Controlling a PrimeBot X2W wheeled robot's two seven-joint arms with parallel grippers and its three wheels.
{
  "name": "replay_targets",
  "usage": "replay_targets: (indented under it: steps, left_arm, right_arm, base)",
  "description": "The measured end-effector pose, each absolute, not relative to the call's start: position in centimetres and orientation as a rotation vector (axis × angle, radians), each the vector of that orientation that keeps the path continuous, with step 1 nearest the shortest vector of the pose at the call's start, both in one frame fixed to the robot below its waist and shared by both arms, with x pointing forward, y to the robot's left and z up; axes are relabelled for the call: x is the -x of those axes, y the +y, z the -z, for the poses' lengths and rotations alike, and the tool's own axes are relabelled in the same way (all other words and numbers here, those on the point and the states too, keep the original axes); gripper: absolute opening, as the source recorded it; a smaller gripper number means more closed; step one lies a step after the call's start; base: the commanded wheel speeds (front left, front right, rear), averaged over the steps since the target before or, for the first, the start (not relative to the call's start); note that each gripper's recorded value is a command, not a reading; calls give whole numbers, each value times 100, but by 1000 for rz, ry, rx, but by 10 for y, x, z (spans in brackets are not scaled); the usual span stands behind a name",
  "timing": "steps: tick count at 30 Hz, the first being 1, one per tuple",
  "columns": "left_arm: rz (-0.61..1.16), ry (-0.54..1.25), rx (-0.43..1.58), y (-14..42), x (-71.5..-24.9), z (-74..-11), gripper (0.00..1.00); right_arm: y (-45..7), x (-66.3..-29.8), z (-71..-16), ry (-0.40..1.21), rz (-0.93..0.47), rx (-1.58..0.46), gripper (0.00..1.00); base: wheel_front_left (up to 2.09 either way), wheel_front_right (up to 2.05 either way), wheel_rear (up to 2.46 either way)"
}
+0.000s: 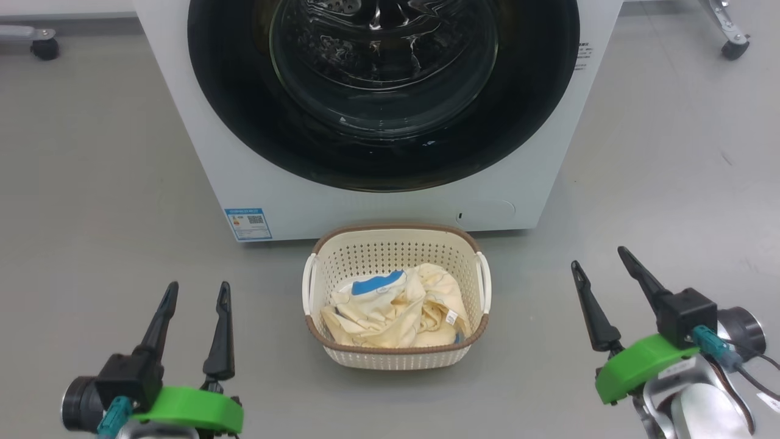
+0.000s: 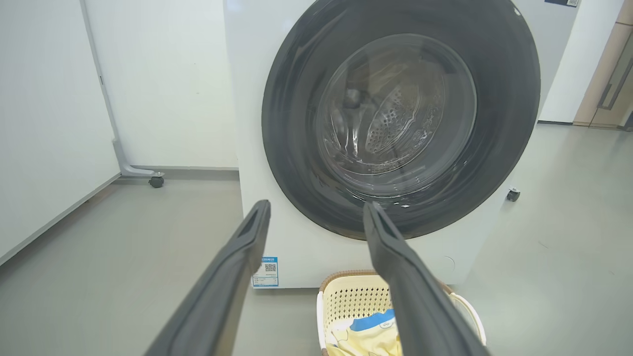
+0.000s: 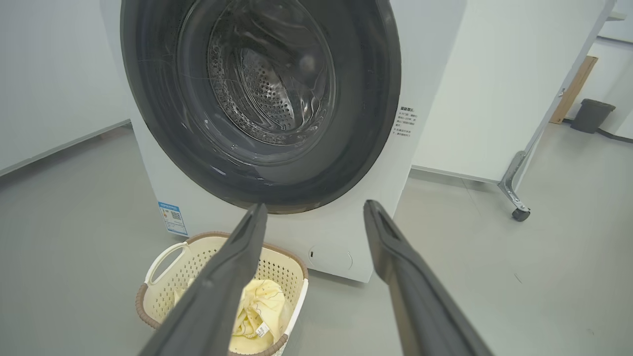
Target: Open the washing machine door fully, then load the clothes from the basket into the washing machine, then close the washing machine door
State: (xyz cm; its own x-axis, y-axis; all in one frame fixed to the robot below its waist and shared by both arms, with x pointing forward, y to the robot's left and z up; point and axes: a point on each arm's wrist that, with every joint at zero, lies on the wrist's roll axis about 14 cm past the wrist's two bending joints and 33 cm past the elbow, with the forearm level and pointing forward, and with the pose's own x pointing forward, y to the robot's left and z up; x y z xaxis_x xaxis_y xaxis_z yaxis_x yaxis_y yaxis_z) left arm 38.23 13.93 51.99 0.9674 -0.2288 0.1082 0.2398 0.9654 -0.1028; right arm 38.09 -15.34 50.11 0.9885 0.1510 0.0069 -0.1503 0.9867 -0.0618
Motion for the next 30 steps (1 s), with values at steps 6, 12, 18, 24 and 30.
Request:
replay_targets:
  steps: [6, 12, 18, 24, 30]
  left_arm:
    - [253, -102, 81, 137, -382, -519, 100]
    - [252, -94, 80, 137, -382, -517, 100]
    - [249, -90, 80, 138, -384, -516, 100]
    - [249, -87, 80, 138, -385, -515, 100]
    - [249, -82, 81, 138, -386, -513, 100]
  right_arm:
    - [-152, -381, -502, -22, -159, 109, 100]
    - [-155, -382, -502, -25, -150, 109, 100]
    - [-161, -382, -502, -26, -134, 108, 100]
    - [-168, -383, -503, -32, -110, 88, 100]
    - [-171, -383, -503, -33, -100, 64, 100]
  base:
    - [0, 0, 0]
    - [0, 0, 0]
    - [0, 0, 0]
    - [0, 0, 0]
    - [12, 12, -23]
